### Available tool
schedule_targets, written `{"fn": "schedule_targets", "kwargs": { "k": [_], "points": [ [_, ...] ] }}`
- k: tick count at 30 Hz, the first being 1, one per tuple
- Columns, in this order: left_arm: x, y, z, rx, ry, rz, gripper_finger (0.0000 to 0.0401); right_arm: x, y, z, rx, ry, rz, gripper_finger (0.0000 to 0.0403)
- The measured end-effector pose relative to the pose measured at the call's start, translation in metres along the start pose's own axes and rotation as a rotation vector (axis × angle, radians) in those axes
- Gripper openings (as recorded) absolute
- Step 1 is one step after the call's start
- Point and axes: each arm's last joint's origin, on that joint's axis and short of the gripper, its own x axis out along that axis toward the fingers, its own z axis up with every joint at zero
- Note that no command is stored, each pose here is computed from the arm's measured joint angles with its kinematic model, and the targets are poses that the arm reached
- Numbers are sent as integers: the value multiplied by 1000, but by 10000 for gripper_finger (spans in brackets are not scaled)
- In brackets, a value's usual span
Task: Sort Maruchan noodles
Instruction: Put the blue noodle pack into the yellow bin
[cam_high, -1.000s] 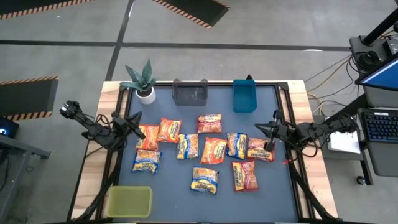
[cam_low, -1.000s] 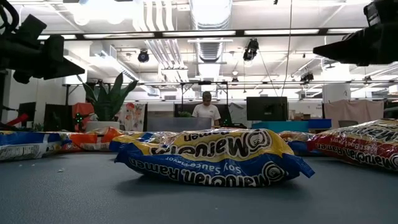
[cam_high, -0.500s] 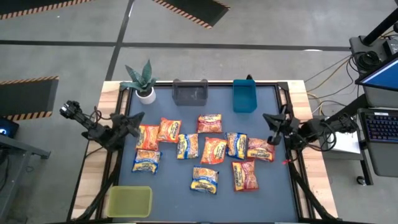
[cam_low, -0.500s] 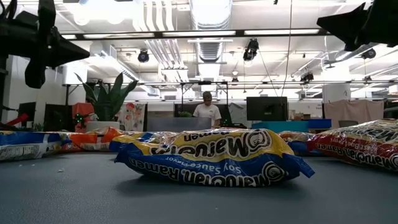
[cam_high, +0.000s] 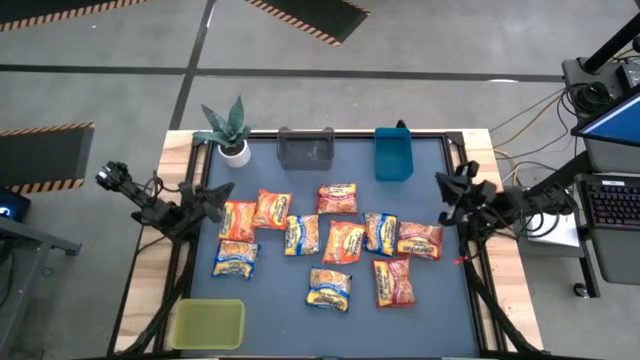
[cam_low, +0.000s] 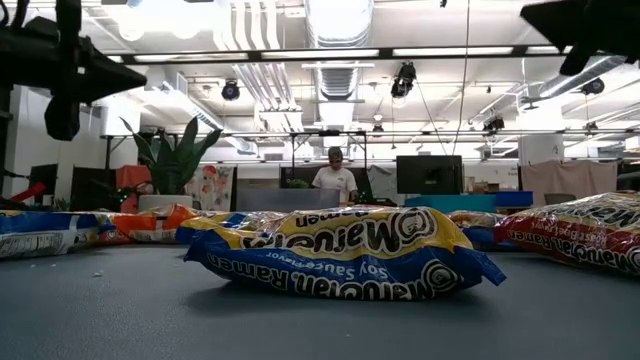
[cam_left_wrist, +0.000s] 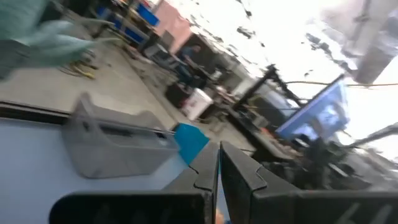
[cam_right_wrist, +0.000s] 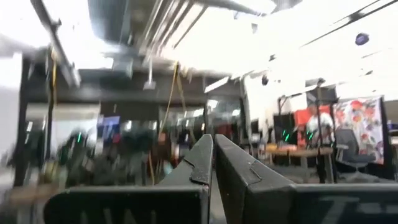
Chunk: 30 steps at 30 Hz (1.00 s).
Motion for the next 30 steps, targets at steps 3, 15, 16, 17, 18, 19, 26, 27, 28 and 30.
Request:
{"fn": "schedule_targets", "kwargs": {
  "k": [3, 15, 16, 17, 18, 19, 26, 27, 28, 30],
  "points": [
    [1, -7, 4, -21, 9, -14, 0, 0, -2, 6, 1, -58, -24, 9],
    [15, -59, 15, 14, 86, -15, 0, 6, -9, 32, -43, -147, -65, 9],
    [16, -63, 14, 2, 105, -9, 0, 7, -9, 36, -51, -153, -69, 9],
    [17, -65, 13, -7, 121, 8, 0, 8, -10, 40, -65, -161, -74, 9],
    [19, -67, 12, -7, 135, 32, 0, 9, -12, 45, -71, -173, -82, 9],
    [21, -69, 13, -5, 149, 54, 0, 10, -13, 50, -69, -182, -87, 9],
    [48, -82, 16, 31, 362, 174, 0, 13, -8, 42, -107, -78, -33, 9],
    [53, -83, 13, 35, 402, 185, 0, 13, -8, 42, -107, -78, -34, 9],
    [60, -82, 10, 36, 444, 199, 0, 13, -8, 43, -105, -79, -34, 9],
    [72, -77, 0, 19, 567, 238, 0, 13, -8, 42, -107, -77, -34, 9]
  ]
}}
